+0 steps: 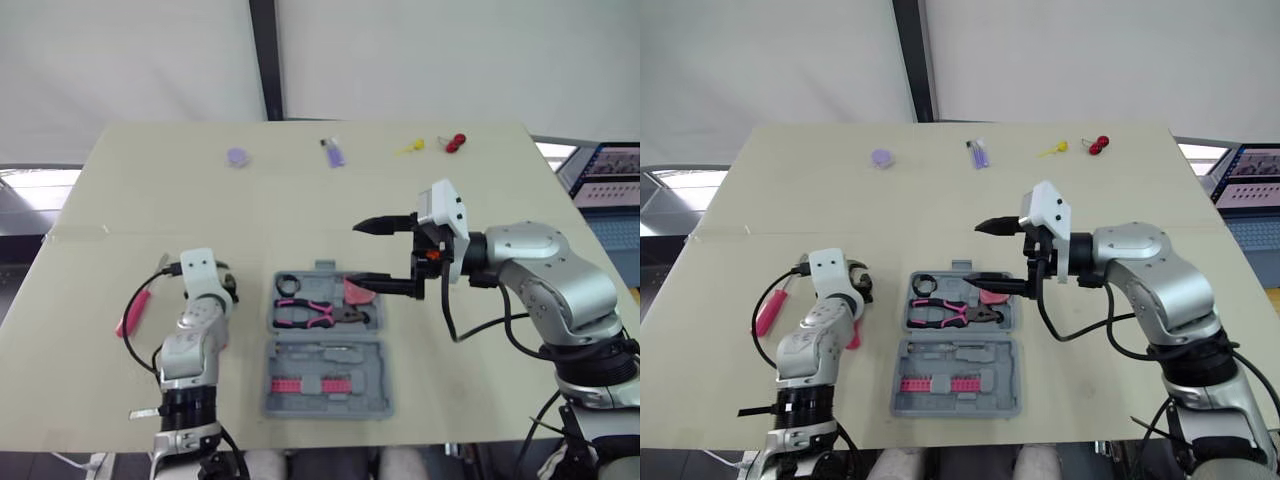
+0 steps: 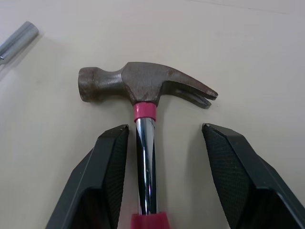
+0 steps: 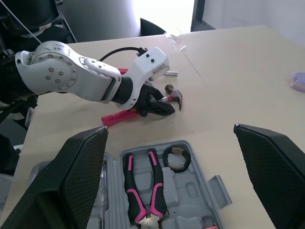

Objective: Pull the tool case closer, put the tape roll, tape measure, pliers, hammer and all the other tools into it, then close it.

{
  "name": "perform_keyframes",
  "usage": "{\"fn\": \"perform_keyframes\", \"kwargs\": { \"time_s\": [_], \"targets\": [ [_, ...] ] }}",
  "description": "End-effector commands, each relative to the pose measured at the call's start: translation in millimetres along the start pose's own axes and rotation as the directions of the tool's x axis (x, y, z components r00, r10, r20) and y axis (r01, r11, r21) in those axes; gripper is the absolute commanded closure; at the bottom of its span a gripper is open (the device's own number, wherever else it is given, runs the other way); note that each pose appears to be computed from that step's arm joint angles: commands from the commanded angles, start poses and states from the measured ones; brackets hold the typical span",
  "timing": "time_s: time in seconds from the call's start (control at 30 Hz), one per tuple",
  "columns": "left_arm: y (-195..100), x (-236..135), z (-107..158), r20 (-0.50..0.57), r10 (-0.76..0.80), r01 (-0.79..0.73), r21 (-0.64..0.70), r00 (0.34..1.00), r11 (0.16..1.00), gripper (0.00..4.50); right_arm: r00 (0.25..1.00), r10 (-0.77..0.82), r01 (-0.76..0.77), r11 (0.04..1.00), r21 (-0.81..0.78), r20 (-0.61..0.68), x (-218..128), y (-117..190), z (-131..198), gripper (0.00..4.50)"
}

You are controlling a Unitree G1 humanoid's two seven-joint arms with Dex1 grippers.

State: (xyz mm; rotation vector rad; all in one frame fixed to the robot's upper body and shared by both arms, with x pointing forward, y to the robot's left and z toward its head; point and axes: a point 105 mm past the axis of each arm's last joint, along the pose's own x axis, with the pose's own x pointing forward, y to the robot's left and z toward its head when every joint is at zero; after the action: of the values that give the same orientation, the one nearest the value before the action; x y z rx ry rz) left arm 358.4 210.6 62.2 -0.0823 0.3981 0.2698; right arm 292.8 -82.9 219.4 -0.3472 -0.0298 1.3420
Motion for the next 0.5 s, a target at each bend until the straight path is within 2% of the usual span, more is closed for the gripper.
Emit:
{"fn": "perform_keyframes", "kwargs": {
  "time_s": [0.03, 0.37, 0.4, 0.5],
  "targets": [
    [10.2, 2.6, -6.6, -0.025, 0.028, -0.028, -0.005, 0.999, 1.0, 1.83, 0.999, -0.022, 0.023, 0.998, -0.056, 0.026, -6.6, -2.9, 11.4, 0.0],
    [12.7, 3.3, -9.0, -0.033, 0.033, -0.034, -0.01, 0.999, 0.999, 1.83, 0.999, -0.029, 0.031, 0.998, -0.059, 0.026, -5.0, -5.0, 12.2, 0.0],
    [12.4, 3.4, -9.5, -0.035, 0.033, -0.033, -0.02, 0.999, 0.999, 2.37, 0.999, -0.03, 0.032, 0.998, -0.059, 0.026, -4.8, -5.3, 12.3, 0.0],
    [12.1, 3.7, -10.3, -0.041, 0.03, -0.031, -0.033, 0.999, 0.999, 3.6, 0.999, -0.033, 0.034, 0.998, -0.06, 0.025, -4.7, -5.9, 12.3, 0.0]
  ]
}}
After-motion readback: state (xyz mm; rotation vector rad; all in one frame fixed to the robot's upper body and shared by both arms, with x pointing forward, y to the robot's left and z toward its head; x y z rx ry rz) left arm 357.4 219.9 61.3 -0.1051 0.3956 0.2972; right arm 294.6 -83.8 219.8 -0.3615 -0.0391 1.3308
